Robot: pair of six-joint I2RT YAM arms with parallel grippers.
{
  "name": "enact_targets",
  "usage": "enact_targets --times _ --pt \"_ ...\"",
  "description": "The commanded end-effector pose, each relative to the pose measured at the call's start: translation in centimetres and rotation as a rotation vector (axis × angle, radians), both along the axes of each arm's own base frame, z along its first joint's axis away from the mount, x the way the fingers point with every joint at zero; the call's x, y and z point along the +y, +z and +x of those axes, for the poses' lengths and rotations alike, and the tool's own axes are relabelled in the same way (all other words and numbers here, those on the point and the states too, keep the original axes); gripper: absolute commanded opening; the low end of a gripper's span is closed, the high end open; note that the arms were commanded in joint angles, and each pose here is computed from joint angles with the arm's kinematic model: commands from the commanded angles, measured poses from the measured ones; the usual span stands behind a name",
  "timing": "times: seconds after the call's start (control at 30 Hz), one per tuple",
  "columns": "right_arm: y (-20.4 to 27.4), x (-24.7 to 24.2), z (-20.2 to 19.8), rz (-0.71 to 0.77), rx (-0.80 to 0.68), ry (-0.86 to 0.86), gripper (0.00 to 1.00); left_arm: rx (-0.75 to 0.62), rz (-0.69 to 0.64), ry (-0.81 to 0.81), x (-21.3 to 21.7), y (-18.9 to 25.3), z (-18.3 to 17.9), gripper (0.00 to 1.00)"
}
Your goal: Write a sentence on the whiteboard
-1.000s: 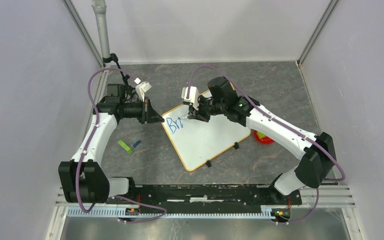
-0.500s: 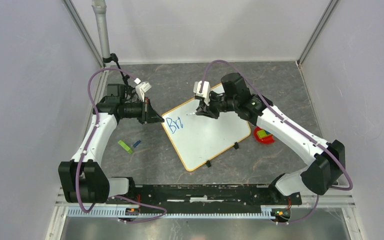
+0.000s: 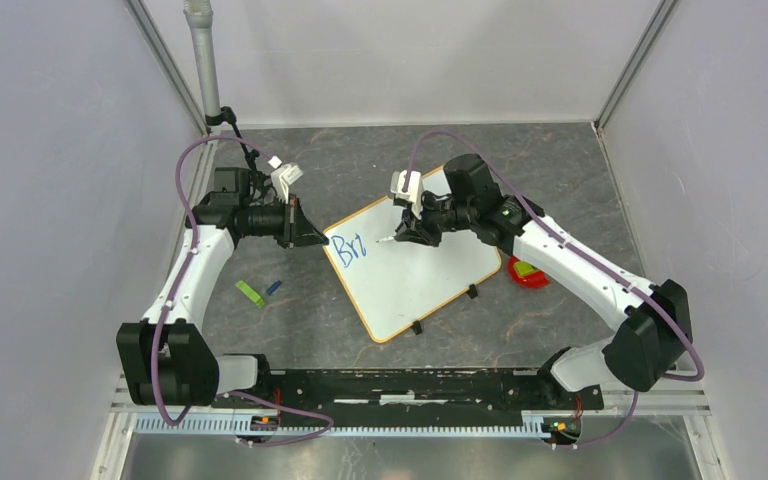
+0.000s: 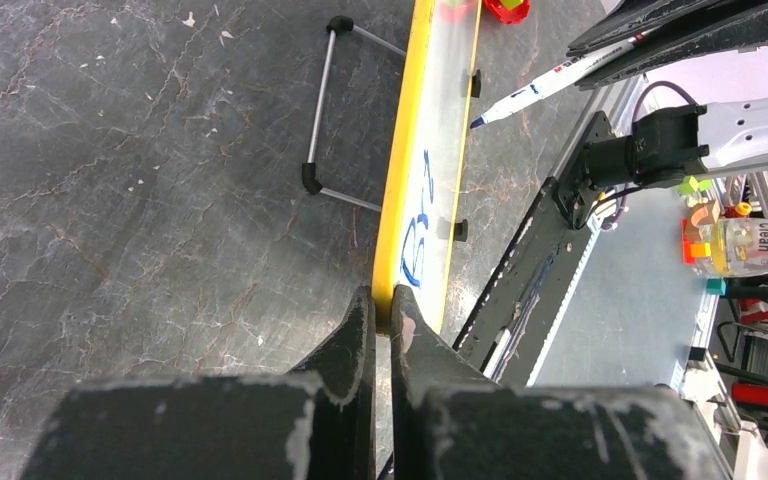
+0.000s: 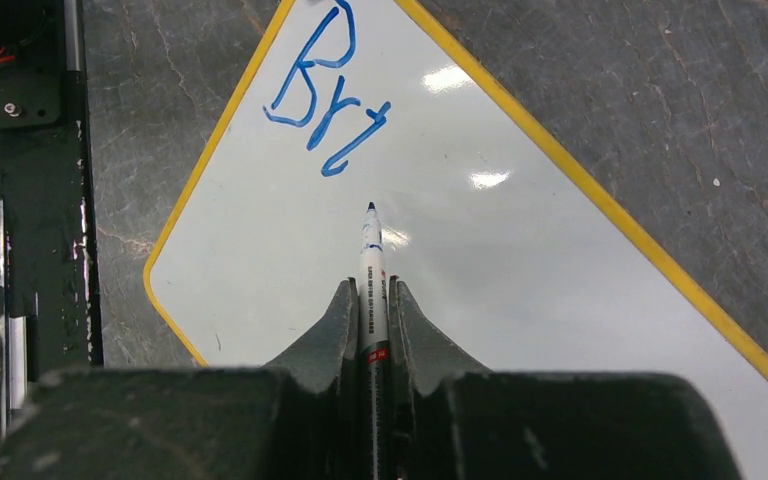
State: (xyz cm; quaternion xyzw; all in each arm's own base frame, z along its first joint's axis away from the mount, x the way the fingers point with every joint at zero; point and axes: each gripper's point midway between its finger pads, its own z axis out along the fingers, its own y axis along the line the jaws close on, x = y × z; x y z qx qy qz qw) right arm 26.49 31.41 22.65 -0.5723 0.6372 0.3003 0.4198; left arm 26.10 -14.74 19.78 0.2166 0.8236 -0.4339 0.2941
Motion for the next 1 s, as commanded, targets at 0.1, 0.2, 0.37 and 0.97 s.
enact_targets --times 0.1,0.2,0.37,0.97 --pt "2.3 0.9 0.4 0.068 -0.053 -0.006 0.00 -0.043 0.025 -0.035 0.1 -0.1 0.1 0.02" --pt "2.7 1.4 0.2 0.078 -0.057 0.000 0.00 -0.041 0.025 -0.035 0.1 -0.2 0.1 0.02" --pt "2.9 2.3 0.5 0.080 -0.078 -0.004 0.00 -0.043 0.023 -0.034 0.1 0.0 0.2 0.02" --pt "2.6 2.7 2.9 0.053 -0.131 -0.089 0.00 -0.044 0.025 -0.033 0.1 0.0 0.2 0.02"
